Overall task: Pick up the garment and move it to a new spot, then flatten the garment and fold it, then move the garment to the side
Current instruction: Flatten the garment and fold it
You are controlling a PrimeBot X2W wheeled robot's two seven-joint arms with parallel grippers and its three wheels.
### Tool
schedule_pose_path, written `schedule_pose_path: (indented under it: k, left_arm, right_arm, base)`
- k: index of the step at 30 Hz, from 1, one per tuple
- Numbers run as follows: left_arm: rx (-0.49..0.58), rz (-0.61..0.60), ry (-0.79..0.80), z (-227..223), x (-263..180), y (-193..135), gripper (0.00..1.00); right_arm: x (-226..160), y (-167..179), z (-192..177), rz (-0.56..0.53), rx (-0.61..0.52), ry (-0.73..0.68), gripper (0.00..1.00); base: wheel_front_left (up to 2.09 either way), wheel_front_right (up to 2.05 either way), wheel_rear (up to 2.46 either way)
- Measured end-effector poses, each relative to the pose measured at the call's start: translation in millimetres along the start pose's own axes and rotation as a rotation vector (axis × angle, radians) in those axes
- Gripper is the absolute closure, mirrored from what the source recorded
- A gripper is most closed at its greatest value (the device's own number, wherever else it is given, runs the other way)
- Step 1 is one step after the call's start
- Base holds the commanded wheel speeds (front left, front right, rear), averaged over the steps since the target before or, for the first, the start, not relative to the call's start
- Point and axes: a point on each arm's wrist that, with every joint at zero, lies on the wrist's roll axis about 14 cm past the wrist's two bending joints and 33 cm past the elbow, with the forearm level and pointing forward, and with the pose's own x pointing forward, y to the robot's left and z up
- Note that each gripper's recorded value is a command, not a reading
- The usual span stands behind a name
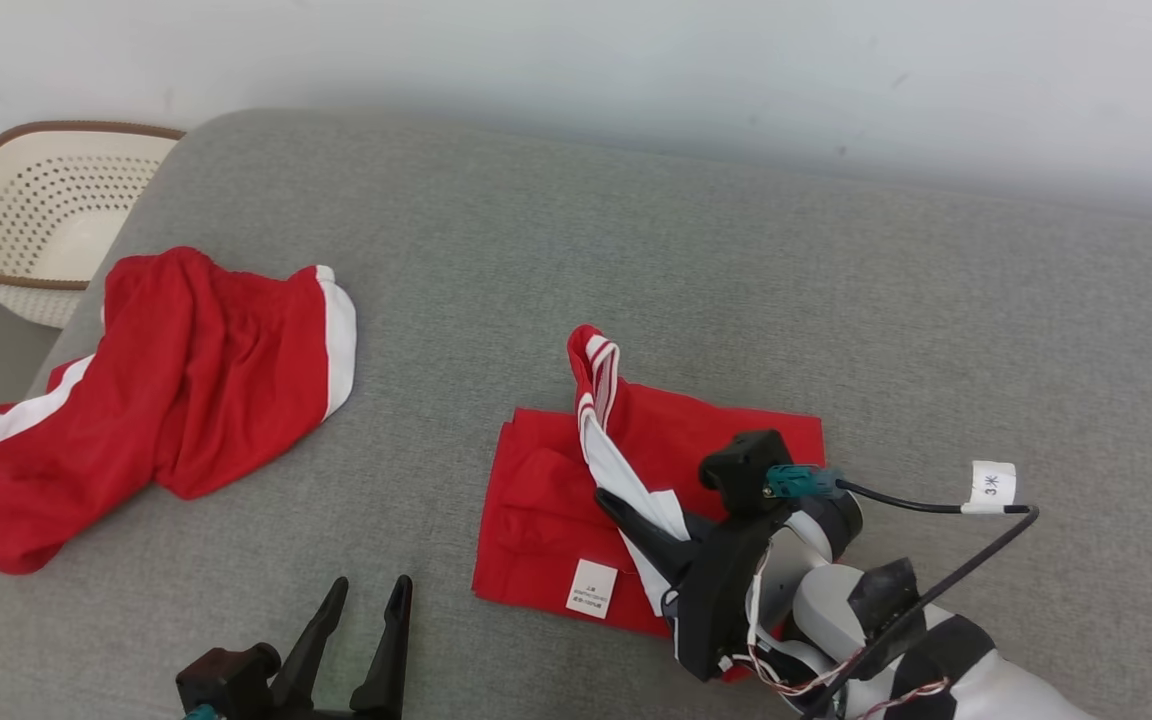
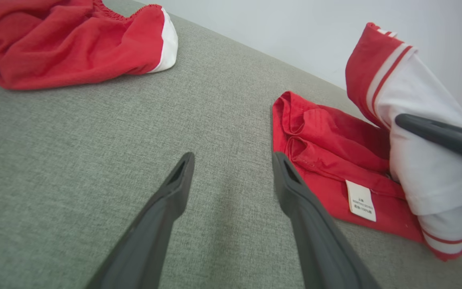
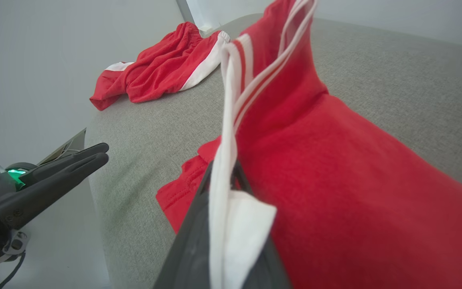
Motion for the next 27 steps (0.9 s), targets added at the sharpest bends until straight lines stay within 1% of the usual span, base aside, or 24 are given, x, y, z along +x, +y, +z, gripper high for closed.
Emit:
schedule_pose_path:
  k: [4,5,6,7,10,12,16,20,23,27]
  left_arm:
    - [0.002,0.011,0.002,-0.4,-3.9,3.3,0.0]
    - [0.001,0.015,0.002,-0.4,-4.5,4.2,0.0]
    - [0.001,0.017,0.002,-0.3,-5.0,4.9,0.0]
    - [0.001,0.019,0.002,-0.3,-5.2,5.5,0.0]
    - [0.0,0.02,0.002,-0.5,-4.9,5.8,0.0]
    - [0.0,0.021,0.0,-0.1,-4.0,5.7,0.0]
    - [0.001,0.024,-0.01,3.1,-1.9,7.0,0.0]
    - [0.004,0.013,-0.008,1.8,-1.5,3.3,0.0]
    - [0.004,0.005,-0.012,2.7,-0.5,0.6,0.0]
    - [0.004,-0.008,-0.019,4.9,1.1,-3.6,0.0]
  right_arm:
    - [11.6,2.9,-1.1,0.006,-0.001,0.001,1.0]
    - [13.8,2.1,-0.1,0.001,0.008,-0.01,0.95]
    - [15.7,-1.0,3.1,-0.009,0.011,-0.027,0.54]
    - [17.6,-3.5,8.9,-0.017,0.015,-0.05,0.0]
    - [20.3,-6.3,22.2,-0.029,0.035,-0.109,0.0]
    - [19.0,-14.4,35.4,-0.053,0.048,-0.164,0.0]
    - [5.3,-43.1,61.2,-0.138,0.069,-0.264,0.0]
    - [-17.9,-75.2,73.6,-0.243,0.076,-0.321,0.0]
    - [-37.5,-92.3,63.5,-0.316,0.082,-0.324,0.0]
    - [-60.2,-106.6,39.1,-0.402,0.135,-0.314,0.0]
  base:
    - [0.0,0.0,0.0]
    - [0.0,0.0,0.0]
    - [0.0,0.0,0.0]
    - [0.0,0.0,0.0]
    - [0.0,0.0,0.0]
    - [0.0,0.0,0.0]
    - [0.0,0.0,0.0]
    - [0.0,0.0,0.0]
    - [0.0,0.0,0.0]
    - [0.0,0.0,0.0]
